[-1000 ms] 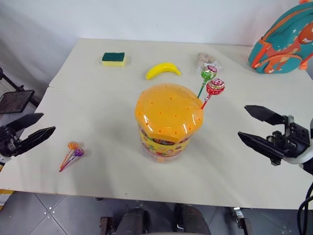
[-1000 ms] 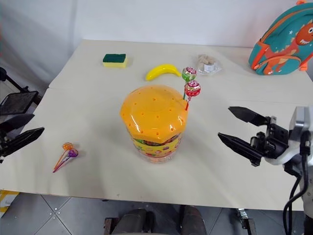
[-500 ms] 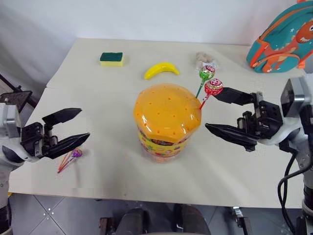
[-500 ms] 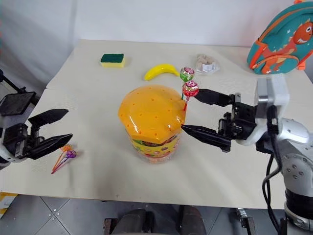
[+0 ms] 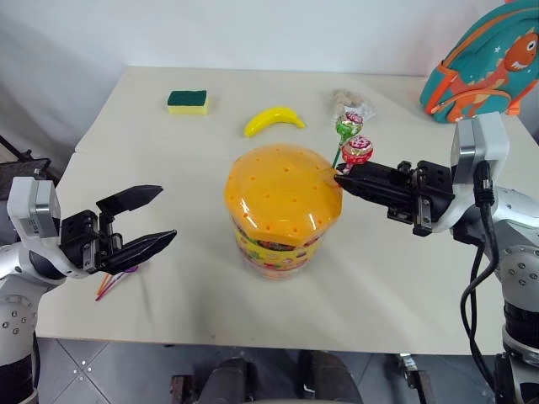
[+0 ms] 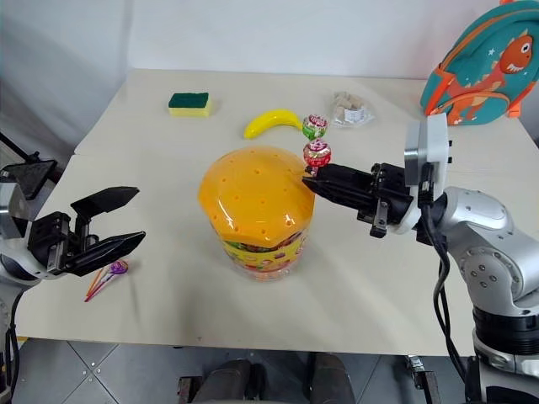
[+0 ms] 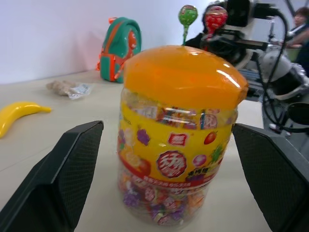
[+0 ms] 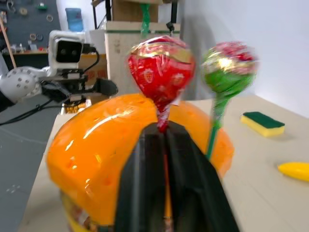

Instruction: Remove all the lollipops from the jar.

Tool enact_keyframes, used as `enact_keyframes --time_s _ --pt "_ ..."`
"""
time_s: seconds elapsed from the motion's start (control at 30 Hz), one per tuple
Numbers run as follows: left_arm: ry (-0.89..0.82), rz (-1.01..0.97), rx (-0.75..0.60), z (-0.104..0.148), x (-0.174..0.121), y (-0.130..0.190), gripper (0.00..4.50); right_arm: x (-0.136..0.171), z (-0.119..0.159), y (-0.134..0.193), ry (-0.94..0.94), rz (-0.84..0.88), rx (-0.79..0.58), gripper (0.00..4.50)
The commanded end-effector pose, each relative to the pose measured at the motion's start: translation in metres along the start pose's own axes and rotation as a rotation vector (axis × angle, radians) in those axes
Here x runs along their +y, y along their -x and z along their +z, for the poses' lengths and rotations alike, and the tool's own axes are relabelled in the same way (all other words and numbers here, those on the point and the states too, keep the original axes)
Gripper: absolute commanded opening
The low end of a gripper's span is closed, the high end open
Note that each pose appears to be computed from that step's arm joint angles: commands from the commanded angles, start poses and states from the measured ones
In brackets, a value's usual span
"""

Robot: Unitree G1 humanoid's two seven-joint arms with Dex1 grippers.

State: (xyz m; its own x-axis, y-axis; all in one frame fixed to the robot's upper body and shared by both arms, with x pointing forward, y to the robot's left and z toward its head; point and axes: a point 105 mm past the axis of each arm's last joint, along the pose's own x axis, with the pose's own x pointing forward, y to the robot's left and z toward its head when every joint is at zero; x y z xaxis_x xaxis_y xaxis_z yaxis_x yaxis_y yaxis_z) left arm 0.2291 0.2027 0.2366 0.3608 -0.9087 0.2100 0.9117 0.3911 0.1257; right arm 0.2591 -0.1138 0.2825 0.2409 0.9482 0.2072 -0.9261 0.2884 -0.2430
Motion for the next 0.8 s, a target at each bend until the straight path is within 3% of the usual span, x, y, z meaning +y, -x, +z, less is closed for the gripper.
enact_keyframes --time_s 0.03,0.17,0.27,0.33,0.37,0.47,0.53,0.57,0.6,0.67,0.8 --pt "-0.021 -0.057 -0.045 0.011 -0.007 -0.01 4.5 -0.001 0.015 0.001 0.017 0.006 -0.08 0.05" --pt "-0.017 -0.067 -0.058 0.012 -0.004 -0.014 4.5 -0.008 0.051 0.019 -0.03 -0.011 -0.298 0.05" --pt "-0.02 -0.073 -0.026 0.009 -0.003 -0.013 4.5 -0.025 0.071 0.043 -0.045 -0.117 -0.308 0.05" --pt "-0.031 -0.08 0.012 0.005 -0.001 -0.011 4.5 -0.041 0.058 0.069 -0.072 -0.251 -0.142 0.05" --pt "-0.033 -0.1 0.049 0.0 -0.002 -0.01 4.5 -0.052 0.032 0.091 -0.104 -0.374 0.059 0.05" --pt "-0.052 -0.15 0.125 -0.011 -0.005 -0.01 4.5 -0.064 -0.015 0.14 -0.14 -0.594 0.432 0.05" --pt "-0.064 -0.19 0.127 -0.016 -0.007 -0.015 4.5 -0.078 -0.054 0.193 -0.065 -0.851 0.785 0.05" --pt "-0.057 -0.211 0.128 -0.017 -0.009 -0.017 4.5 -0.077 -0.066 0.208 -0.049 -0.888 0.9 0.05" --pt "-0.047 -0.232 0.131 -0.018 -0.011 -0.019 4.5 -0.072 -0.077 0.217 -0.056 -0.882 0.985 0.05" --pt "-0.037 -0.256 0.135 -0.019 -0.013 -0.02 4.5 -0.065 -0.089 0.217 -0.131 -0.87 0.962 0.05" --pt "-0.037 -0.275 0.149 -0.018 -0.014 -0.02 4.5 -0.054 -0.116 0.249 -0.17 -0.919 1.107 0.05"
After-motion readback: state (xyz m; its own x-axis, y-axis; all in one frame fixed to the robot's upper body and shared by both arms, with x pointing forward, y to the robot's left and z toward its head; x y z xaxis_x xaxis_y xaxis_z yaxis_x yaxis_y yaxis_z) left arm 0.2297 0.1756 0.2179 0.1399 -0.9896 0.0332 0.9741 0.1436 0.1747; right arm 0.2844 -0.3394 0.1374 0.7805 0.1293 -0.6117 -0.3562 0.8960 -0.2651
